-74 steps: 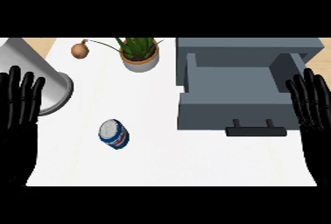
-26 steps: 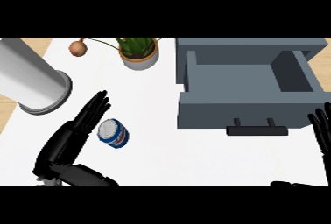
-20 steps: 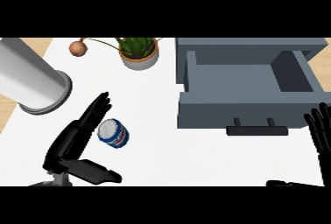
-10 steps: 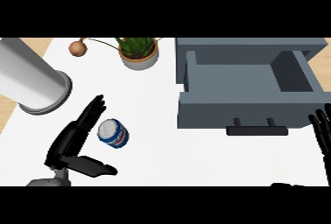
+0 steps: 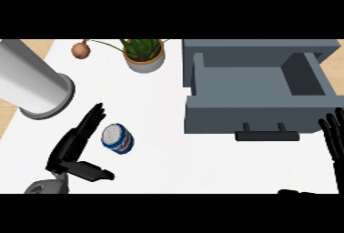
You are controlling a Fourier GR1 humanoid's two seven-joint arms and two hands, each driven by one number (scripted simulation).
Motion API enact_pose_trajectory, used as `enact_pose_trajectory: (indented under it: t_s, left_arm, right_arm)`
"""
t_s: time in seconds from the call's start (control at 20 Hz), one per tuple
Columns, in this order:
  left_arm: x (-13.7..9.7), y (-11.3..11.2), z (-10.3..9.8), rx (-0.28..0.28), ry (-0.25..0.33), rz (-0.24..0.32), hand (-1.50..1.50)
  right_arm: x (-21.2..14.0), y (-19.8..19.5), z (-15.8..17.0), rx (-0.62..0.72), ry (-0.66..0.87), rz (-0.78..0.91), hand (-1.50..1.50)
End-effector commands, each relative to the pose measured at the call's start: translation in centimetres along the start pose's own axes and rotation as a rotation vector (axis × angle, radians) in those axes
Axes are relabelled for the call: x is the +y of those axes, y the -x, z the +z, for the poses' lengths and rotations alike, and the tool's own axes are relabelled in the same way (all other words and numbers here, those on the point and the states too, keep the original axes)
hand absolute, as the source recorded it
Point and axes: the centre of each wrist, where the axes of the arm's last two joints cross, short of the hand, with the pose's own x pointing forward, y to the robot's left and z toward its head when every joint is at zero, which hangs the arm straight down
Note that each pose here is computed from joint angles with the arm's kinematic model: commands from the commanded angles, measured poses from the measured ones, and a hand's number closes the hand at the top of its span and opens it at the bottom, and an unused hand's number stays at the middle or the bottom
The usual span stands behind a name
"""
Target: Pick up the can, place it into the drawer and close the drawer
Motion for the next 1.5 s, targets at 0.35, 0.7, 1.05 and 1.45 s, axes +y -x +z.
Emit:
enact_pose_trajectory:
  t_s: [0.35,0.7,1.05,1.45]
  left_arm:
    - [2.0,3.8,0.6,0.029,-0.024,0.010,-1.50]
    - [0.9,5.5,0.7,0.085,-0.050,0.007,-1.50]
    - [1.3,6.3,-0.2,0.054,-0.017,0.032,-1.50]
    - [0.9,5.5,-3.1,0.071,-0.027,0.025,-1.50]
  right_arm:
    - [-0.5,-0.7,-0.2,-0.001,-0.007,-0.014,-1.50]
    - [-0.7,-1.5,1.7,-0.007,-0.001,-0.012,-1.50]
    - [-0.7,-1.1,1.2,0.010,0.010,-0.011,-1.50]
    - [-1.0,0.6,1.3,-0.009,0.009,-0.015,-1.50]
